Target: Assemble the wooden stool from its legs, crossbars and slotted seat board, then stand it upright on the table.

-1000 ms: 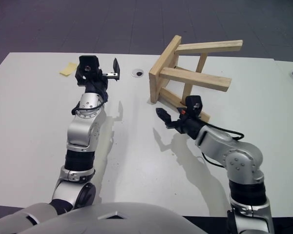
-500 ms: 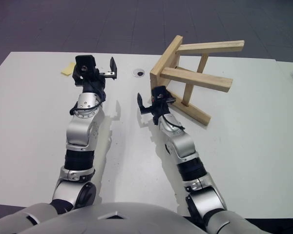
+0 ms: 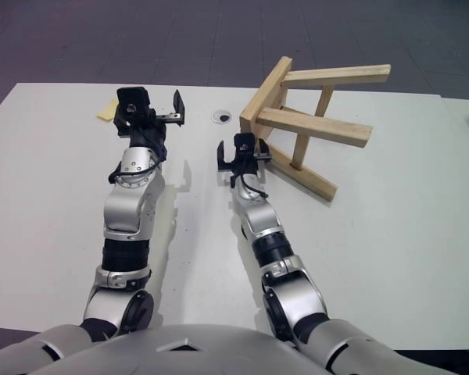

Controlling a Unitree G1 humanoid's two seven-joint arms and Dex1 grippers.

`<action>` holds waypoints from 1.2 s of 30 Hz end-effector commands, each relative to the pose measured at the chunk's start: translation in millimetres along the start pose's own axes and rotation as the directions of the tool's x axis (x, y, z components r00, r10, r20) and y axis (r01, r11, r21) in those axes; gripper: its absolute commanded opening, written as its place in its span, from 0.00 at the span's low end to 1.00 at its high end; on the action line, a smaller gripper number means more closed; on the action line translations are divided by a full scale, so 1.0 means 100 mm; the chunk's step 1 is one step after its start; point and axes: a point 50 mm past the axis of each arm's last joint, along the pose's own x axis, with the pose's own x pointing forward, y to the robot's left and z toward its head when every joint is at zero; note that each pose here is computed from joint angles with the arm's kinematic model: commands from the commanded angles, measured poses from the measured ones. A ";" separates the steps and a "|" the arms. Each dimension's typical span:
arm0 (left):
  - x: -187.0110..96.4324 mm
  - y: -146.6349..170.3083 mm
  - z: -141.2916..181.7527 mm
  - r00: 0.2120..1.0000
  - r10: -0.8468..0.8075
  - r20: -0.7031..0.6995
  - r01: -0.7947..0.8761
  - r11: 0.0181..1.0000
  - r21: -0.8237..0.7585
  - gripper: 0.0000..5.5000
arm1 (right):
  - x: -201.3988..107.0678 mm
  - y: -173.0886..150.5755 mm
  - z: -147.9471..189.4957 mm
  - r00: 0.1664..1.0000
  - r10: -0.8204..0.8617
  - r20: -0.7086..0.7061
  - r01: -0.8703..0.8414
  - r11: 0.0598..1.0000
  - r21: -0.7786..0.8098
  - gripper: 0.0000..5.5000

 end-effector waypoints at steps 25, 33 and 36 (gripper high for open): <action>0.02 -0.04 -0.03 1.000 -0.003 -0.019 0.003 1.000 -0.002 0.98 | 0.03 -0.05 0.07 0.997 -0.063 0.049 0.063 0.998 0.007 0.27; 0.02 -0.03 -0.04 1.000 0.003 -0.023 -0.003 1.000 0.003 0.98 | -0.01 -0.15 0.13 0.999 0.009 0.032 -0.016 0.974 0.226 0.24; 0.02 -0.02 -0.04 1.000 0.005 -0.024 -0.005 1.000 0.005 0.98 | -0.15 -0.15 0.36 0.990 0.126 0.068 -0.142 0.911 0.387 0.24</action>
